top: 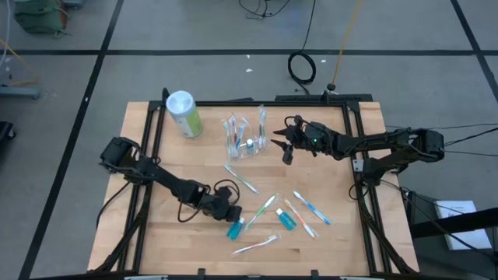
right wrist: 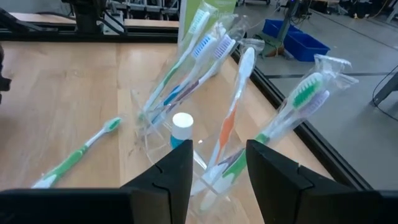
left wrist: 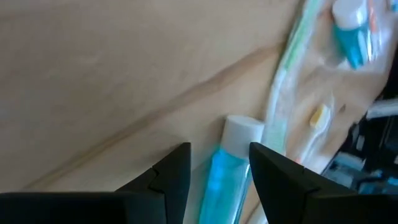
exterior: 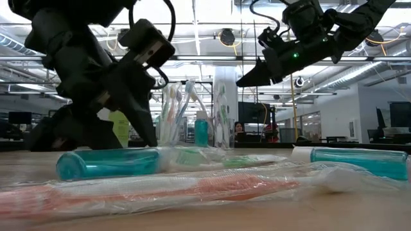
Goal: Pick & Place toothbrushing station
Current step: Put the blue mouthwash into the transparent organizer
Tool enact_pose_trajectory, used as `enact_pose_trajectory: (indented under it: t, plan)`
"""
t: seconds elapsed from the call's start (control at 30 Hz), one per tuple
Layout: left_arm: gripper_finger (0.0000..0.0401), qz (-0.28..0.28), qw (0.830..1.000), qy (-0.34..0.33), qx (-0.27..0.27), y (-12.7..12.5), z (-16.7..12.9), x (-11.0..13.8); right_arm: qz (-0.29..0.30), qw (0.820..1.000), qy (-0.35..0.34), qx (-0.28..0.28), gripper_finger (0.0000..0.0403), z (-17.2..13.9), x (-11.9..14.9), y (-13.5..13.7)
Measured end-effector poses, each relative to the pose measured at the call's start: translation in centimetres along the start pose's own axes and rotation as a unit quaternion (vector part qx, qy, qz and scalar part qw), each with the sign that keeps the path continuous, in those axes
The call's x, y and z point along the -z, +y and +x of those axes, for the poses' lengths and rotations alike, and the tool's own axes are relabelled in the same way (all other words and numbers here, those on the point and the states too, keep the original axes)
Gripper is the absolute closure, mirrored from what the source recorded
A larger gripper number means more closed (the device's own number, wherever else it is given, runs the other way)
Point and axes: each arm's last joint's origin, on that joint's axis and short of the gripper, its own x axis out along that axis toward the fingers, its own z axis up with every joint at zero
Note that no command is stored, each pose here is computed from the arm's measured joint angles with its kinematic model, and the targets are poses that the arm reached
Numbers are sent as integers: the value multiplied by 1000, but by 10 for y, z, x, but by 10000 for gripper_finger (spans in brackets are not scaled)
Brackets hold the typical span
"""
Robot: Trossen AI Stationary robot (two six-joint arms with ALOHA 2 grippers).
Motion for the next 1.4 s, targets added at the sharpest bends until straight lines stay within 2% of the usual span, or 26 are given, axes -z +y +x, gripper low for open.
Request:
enact_pose_trajectory:
  t: [0.13, 0.33, 0.5, 0.57, 0.63, 0.73, 0.83, 1.0, 1.1, 1.27, 1.4]
  plan:
    - [231, 70, 997, -7, 13, -3, -1, 0, -3, 1000, -4, 1, 261, 0, -1, 0]
    - [231, 137, 990, -34, 15, -7, -2, -7, -3, 1000, -10, 2, 261, 0, -2, 0]
    - [231, 250, 966, -43, 39, -48, -9, -5, -4, 1000, -12, 2, 261, 0, -2, 0]
    - [231, 287, 957, -42, 9, -66, -15, -2, -4, 1000, -12, 2, 261, 0, -2, 0]
    - [231, 306, 950, -39, -42, -80, -19, 3, -4, 1000, -12, 2, 261, 0, -2, 0]
    - [231, 313, 941, -31, -124, -92, -16, 11, -4, 1000, -12, 2, 261, 0, -2, 0]
    - [231, 319, 934, -7, -162, -103, 2, 19, -4, 1000, -12, 2, 261, 0, -2, 0]
    - [231, 310, 932, 40, -183, -105, 27, 15, -4, 1000, -8, 1, 261, 0, -2, 0]
    - [231, 310, 932, 31, -187, -108, 22, 7, -1, 1000, 1, 0, 261, 0, 0, 0]
    - [231, 301, 920, 24, -249, -99, 11, -1, -1, 1000, 4, 0, 261, 0, 1, 0]
    - [231, 308, 918, 27, -249, -99, 13, 0, -1, 1000, 5, -1, 261, 0, 1, 0]
